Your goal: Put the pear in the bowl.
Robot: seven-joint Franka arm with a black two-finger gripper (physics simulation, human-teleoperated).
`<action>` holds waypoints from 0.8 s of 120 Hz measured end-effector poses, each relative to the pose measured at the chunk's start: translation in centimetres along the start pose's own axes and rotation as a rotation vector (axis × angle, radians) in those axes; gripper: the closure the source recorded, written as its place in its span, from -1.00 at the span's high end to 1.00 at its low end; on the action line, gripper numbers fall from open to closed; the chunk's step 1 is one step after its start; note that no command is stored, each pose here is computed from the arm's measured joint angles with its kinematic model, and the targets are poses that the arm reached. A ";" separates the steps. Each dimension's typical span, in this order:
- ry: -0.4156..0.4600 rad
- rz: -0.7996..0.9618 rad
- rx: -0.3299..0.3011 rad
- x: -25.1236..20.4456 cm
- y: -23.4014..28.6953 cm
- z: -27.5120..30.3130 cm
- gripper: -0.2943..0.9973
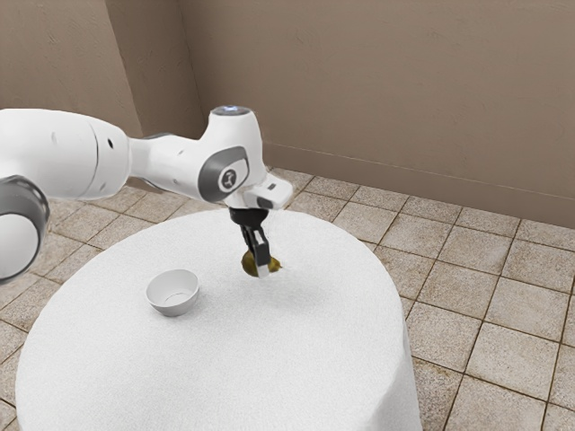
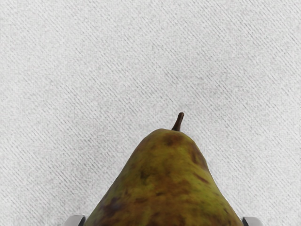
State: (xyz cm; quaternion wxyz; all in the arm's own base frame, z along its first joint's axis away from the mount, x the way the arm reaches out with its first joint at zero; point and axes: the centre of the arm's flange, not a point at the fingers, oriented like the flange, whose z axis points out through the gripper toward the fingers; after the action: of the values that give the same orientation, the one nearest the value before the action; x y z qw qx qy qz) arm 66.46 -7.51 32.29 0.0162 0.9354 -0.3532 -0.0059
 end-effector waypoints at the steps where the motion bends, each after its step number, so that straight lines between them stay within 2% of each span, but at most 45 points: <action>1: -0.002 -0.002 0.000 -0.2 0.0 -0.1 -0.15; 24: -0.054 -0.091 -0.016 -8.9 0.1 -1.5 -0.24; 46: -0.067 -0.222 -0.002 -15.2 -4.4 -1.2 -0.20; 56: -0.066 -0.255 0.009 -16.1 -6.3 -1.0 -0.19; 68: -0.055 -0.293 -0.009 -17.1 -7.8 -0.1 -0.18; 96: -0.021 -0.306 -0.042 -18.5 -6.7 -0.4 -0.17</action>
State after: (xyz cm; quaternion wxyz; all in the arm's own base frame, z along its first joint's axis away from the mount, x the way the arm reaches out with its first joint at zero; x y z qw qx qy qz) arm 57.01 9.74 32.45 0.0310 0.9776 -0.2067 -0.0253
